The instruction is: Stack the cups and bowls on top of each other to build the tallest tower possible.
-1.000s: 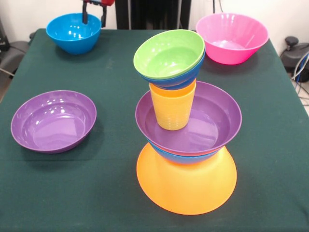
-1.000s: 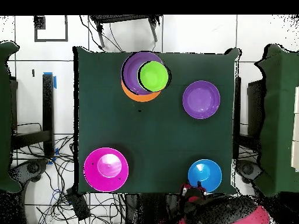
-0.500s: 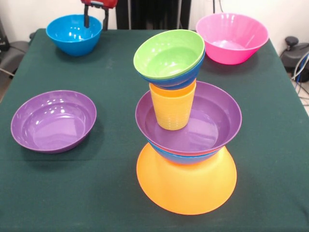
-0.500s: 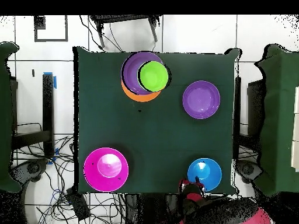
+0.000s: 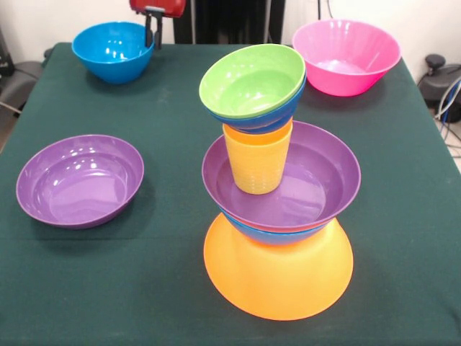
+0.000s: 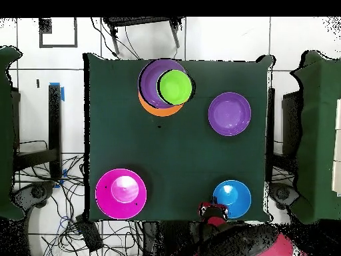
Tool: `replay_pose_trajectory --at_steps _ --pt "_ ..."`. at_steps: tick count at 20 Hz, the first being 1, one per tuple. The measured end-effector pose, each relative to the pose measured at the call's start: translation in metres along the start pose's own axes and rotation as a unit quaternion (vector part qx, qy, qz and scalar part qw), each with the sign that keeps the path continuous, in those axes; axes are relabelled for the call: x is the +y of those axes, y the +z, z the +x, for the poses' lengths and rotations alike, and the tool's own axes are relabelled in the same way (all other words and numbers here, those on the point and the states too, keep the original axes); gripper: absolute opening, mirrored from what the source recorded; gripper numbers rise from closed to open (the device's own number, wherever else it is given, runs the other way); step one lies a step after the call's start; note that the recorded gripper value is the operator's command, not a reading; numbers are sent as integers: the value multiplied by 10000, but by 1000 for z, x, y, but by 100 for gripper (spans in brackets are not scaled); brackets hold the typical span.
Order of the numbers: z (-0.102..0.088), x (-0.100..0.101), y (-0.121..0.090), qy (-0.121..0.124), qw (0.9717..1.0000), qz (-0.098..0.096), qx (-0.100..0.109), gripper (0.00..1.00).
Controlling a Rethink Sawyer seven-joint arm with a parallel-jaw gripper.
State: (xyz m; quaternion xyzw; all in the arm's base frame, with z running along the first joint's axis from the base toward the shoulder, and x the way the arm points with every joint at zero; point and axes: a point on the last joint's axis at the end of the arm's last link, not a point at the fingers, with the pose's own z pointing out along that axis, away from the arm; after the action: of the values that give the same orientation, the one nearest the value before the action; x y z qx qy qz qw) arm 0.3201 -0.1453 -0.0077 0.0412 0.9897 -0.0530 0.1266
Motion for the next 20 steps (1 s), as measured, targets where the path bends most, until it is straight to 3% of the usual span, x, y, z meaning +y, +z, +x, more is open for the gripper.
replay_pose_trajectory --at_steps 3,7,8,14,17,20 --pt "-5 -1 -3 -20 10000 39 58 0" --pt "-16 -7 -10 66 9990 144 429 0" --pt "-21 -9 -14 135 9978 187 619 0" --pt "-51 -11 -38 348 9905 337 1289 0" --pt "-64 -9 -47 336 9904 376 1289 0" --pt "-98 -1 -66 265 9934 439 1029 0"
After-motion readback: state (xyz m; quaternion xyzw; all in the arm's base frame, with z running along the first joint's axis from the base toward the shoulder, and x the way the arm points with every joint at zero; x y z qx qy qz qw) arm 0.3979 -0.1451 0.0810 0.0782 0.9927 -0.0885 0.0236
